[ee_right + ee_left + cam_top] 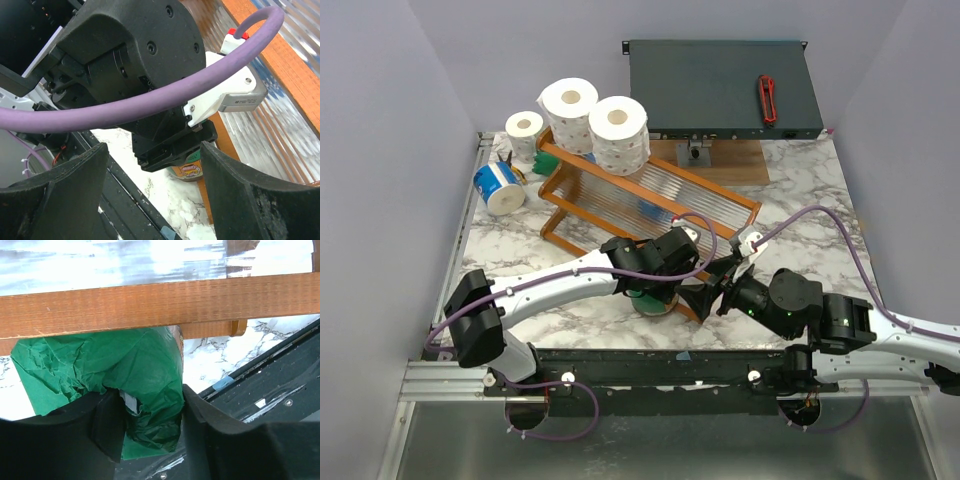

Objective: Place and organize the paper towels onto the shelf
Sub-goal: Place the paper towel on the shelf.

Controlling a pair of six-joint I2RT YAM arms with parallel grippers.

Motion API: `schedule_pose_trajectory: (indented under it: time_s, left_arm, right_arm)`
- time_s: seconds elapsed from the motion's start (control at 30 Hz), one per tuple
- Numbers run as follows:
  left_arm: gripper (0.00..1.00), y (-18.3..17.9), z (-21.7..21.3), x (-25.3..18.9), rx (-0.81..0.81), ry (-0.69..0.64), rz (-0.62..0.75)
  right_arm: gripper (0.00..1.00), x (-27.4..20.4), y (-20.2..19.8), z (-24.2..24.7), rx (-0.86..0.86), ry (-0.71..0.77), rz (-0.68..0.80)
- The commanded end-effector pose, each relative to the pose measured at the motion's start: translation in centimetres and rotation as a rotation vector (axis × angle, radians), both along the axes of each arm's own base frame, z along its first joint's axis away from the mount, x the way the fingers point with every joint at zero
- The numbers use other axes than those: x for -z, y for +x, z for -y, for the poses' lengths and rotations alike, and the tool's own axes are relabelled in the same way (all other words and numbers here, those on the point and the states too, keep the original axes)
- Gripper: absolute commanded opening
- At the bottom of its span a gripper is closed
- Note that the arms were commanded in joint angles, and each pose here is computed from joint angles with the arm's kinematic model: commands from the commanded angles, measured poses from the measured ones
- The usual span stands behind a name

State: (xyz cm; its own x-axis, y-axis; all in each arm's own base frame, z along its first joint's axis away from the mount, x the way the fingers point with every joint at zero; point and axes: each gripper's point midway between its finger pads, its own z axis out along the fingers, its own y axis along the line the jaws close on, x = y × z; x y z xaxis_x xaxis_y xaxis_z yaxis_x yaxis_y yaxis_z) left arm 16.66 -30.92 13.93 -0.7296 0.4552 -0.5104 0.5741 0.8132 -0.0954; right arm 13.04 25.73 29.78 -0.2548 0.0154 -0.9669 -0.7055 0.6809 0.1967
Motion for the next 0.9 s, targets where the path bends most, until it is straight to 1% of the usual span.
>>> schedule_pose_trajectory:
  time_s: [0.0, 0.1, 0.3, 0.57, 0.7, 0.87]
  left_arm:
    - [0.51, 0.7, 0.5, 0.0, -0.002, 0.008, 0.03]
    - [0.59, 0.7, 0.4, -0.3, -0.011, 0.003, 0.039]
    - [0.64, 0.7, -0.2, -1.1, -0.031, -0.018, 0.058]
    - [0.66, 0.5, -0.6, -2.6, -0.049, -0.059, 0.078]
    - [0.69, 0.3, -0.9, -3.4, -0.05, -0.083, 0.085]
    - [0.7, 0.2, -1.1, -3.6, -0.051, -0.089, 0.089]
  right_arm:
    - [0.77, 0.8, 0.2, 0.7, 0.023, -0.02, -0.01]
    - [0.77, 0.8, 0.2, 0.7, 0.025, -0.019, -0.008]
    - [0.77, 0.8, 0.2, 0.4, 0.02, -0.025, -0.006]
    - [0.77, 0.7, 0.2, 0.1, 0.012, -0.024, -0.004]
    - [0.77, 0.6, 0.2, 0.0, 0.011, -0.023, -0.006]
    - [0.77, 0.5, 0.2, -0.2, 0.007, -0.023, -0.005]
